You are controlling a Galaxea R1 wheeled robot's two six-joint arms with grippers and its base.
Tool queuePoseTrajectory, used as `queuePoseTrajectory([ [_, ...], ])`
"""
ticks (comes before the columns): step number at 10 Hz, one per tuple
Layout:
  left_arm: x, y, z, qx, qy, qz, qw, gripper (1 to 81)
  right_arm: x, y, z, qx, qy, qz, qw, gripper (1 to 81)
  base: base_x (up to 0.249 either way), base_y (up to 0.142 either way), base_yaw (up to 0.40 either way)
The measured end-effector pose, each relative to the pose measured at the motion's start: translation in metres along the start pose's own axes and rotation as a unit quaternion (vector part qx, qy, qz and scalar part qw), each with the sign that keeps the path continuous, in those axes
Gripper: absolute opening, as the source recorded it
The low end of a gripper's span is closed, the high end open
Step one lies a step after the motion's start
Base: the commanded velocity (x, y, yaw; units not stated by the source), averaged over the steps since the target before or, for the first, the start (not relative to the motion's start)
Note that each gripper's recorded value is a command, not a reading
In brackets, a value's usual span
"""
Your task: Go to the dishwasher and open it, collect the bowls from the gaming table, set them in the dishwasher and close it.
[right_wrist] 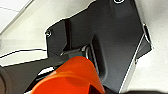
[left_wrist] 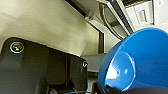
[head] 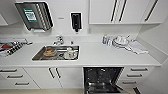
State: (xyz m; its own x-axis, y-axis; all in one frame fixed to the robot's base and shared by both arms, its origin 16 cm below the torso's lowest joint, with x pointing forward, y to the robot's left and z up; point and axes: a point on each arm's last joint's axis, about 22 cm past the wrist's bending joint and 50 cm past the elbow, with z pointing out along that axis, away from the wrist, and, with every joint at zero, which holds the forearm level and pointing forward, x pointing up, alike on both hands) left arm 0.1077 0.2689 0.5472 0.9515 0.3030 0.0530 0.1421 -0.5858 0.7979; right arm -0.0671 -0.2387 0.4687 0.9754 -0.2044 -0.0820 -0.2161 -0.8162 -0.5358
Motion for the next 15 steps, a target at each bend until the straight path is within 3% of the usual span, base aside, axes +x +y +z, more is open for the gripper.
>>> queuePoseTrajectory([
  [2,0.018,0.035,0.005,-0.017,-0.011,0.001,0.9998,1.0,-0.003,0.001,-0.001,-0.001,-0.004,0.003,1.0000,1.0,0.000,0.000,0.000],
  [3,0.031,0.059,0.009,-0.031,-0.017,0.001,0.9994,1.0,-0.011,0.002,-0.001,-0.002,-0.011,0.008,0.9999,1.0,0.000,0.000,0.000],
  [4,0.046,0.078,0.011,-0.036,-0.024,0.004,0.9990,1.0,-0.021,0.003,-0.003,-0.005,-0.022,0.015,0.9996,1.0,0.000,0.000,0.000],
  [5,0.063,0.086,0.008,-0.027,-0.030,0.009,0.9991,1.0,-0.028,0.005,-0.005,-0.007,-0.032,0.022,0.9992,1.0,0.000,0.000,0.000],
  [6,0.088,0.086,0.004,-0.007,-0.032,0.020,0.9993,1.0,-0.034,0.005,-0.005,-0.009,-0.041,0.028,0.9987,1.0,0.000,0.000,0.000],
  [8,0.137,0.087,0.014,0.028,-0.033,0.046,0.9980,1.0,-0.051,0.007,-0.008,-0.013,-0.061,0.043,0.9971,1.0,0.000,0.000,0.000],
  [9,0.155,0.080,0.014,0.055,-0.036,0.054,0.9964,1.0,-0.060,0.008,-0.010,-0.016,-0.072,0.050,0.9960,1.0,0.000,0.000,0.000],
  [10,0.171,0.076,0.009,0.086,-0.038,0.065,0.9934,1.0,-0.064,0.007,-0.011,-0.016,-0.075,0.053,0.9956,1.0,0.000,0.000,0.000],
  [11,0.193,0.082,0.009,0.102,-0.033,0.080,0.9910,1.0,-0.062,0.007,-0.011,-0.016,-0.076,0.054,0.9955,1.0,0.000,0.000,0.000],
  [13,0.234,0.111,0.016,0.124,-0.021,0.116,0.9853,1.0,-0.061,0.007,-0.010,-0.016,-0.074,0.054,0.9956,1.0,0.000,0.000,0.000],
  [15,0.262,0.124,0.017,0.155,-0.014,0.136,0.9784,1.0,-0.061,0.007,-0.010,-0.015,-0.075,0.055,0.9956,1.0,0.000,0.000,0.000],
])
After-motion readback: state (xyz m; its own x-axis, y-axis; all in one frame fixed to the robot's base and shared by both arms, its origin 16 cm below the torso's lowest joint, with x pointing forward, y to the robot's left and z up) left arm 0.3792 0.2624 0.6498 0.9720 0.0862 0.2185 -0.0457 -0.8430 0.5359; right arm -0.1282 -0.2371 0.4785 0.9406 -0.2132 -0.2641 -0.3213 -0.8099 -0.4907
